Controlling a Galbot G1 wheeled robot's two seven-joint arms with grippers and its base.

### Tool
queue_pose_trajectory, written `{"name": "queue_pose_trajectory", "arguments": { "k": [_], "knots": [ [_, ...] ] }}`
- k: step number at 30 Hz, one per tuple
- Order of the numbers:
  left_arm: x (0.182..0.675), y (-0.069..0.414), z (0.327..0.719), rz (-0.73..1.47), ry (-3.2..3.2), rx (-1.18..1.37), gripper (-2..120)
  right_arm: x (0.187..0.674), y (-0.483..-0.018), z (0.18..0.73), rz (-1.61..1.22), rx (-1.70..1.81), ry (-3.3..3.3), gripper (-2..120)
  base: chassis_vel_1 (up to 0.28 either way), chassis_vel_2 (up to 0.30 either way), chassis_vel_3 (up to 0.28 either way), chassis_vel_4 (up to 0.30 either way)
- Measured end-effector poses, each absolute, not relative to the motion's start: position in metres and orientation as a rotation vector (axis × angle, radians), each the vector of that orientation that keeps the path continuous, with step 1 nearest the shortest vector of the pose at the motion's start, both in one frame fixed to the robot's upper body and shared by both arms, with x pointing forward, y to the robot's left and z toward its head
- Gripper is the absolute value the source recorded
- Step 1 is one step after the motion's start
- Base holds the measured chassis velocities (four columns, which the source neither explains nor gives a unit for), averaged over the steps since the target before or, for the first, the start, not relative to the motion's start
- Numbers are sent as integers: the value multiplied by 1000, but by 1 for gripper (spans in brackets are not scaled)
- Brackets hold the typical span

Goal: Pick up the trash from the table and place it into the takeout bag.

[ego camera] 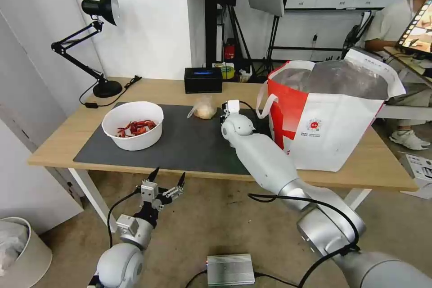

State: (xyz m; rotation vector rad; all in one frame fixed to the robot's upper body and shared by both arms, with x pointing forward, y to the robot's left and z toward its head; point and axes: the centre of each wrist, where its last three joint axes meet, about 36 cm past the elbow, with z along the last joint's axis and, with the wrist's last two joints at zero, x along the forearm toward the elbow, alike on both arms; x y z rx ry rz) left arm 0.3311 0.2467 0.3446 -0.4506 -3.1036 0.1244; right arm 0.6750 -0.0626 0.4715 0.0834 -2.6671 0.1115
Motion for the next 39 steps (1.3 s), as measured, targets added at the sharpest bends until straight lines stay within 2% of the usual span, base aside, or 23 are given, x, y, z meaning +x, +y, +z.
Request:
{"name": "queue_pose_trajectory", "arguments": {
  "k": [4, 15, 22, 24, 28, 33, 39],
  "knots": [
    [331, 247, 345, 124, -3104, -450, 100, 665, -68, 477, 110, 111, -2694, 0, 0, 0, 0, 0],
    [329, 249, 348, 121, -3111, -440, 100, 583, -82, 499, 84, 289, -2726, 0, 0, 0, 0, 0],
    [326, 251, 348, 116, -3110, -433, 100, 548, -91, 510, 76, 363, -2754, 0, 0, 0, 0, 0],
    [323, 255, 349, 102, -3106, -429, 100, 513, -106, 551, 35, 446, -2866, 0, 0, 0, 0, 0],
    [321, 256, 350, 95, -3104, -429, 100, 497, -124, 584, 15, 463, -2960, 0, 0, 0, 0, 0],
    [319, 255, 349, 85, -3098, -430, 100, 489, -148, 612, 19, 428, -3049, 0, 0, 0, 0, 0],
    [319, 250, 347, 80, -3092, -446, 100, 484, -199, 654, 39, 315, -3140, 0, 0, 0, 0, 0]
  ]
}}
